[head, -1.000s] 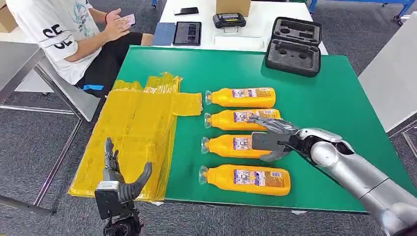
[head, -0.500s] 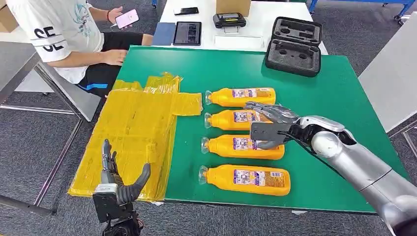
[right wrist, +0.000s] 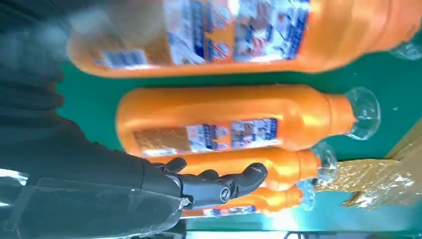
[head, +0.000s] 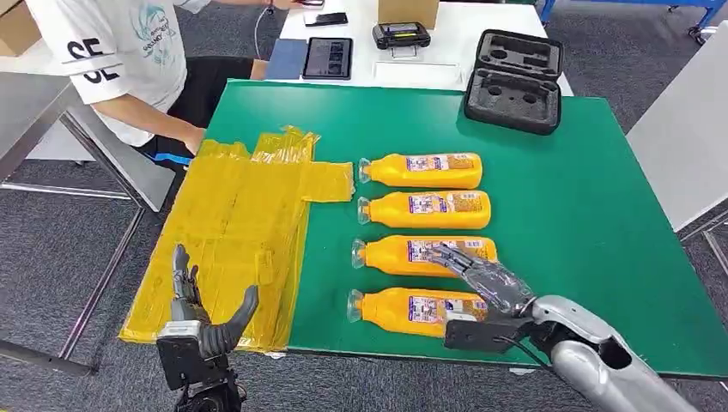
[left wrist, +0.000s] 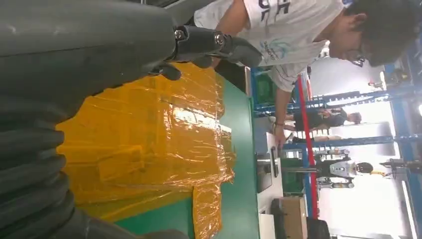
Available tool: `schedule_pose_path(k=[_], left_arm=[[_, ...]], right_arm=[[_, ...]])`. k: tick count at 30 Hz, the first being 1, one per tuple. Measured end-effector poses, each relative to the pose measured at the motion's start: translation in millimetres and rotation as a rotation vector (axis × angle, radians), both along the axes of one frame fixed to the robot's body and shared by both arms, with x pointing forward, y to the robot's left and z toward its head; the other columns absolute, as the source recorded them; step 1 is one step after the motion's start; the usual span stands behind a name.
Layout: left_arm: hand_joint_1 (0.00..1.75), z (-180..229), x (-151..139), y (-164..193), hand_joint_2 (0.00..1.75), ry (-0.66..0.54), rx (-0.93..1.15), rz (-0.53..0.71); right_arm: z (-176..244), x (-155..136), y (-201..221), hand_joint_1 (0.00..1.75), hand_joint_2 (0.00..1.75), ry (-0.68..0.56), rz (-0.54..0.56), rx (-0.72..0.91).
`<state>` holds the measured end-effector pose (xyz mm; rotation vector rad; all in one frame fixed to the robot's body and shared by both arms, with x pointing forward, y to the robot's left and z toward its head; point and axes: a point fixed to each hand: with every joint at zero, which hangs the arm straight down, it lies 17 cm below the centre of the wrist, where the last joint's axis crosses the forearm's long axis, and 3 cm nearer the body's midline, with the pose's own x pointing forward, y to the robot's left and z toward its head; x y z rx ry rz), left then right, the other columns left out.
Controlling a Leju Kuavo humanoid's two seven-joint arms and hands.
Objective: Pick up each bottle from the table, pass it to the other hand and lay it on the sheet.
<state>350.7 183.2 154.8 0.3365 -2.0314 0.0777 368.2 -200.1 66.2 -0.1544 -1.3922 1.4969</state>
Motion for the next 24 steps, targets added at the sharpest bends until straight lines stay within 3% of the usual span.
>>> schedule_pose_path(k=[10, 15, 24], left_arm=[[0.00, -3.8, -2.9, -0.8, 1.75, 0.009, 0.000, -0.013], [0.00, -3.8, -2.0, -0.9, 1.75, 0.010, 0.000, -0.019], [0.00, -4.8, -1.8, -1.6, 1.75, 0.014, 0.007, -0.026]], right_arm=[[-2.4, -62.9, -29.0, 0.00, 1.75, -0.032, -0.043, -0.042], [2.5, -62.9, -46.1, 0.00, 1.75, 0.029, -0.054, -0.044], [-7.9, -69.9, -52.3, 0.00, 1.75, 0.033, -0.073, -0.068]])
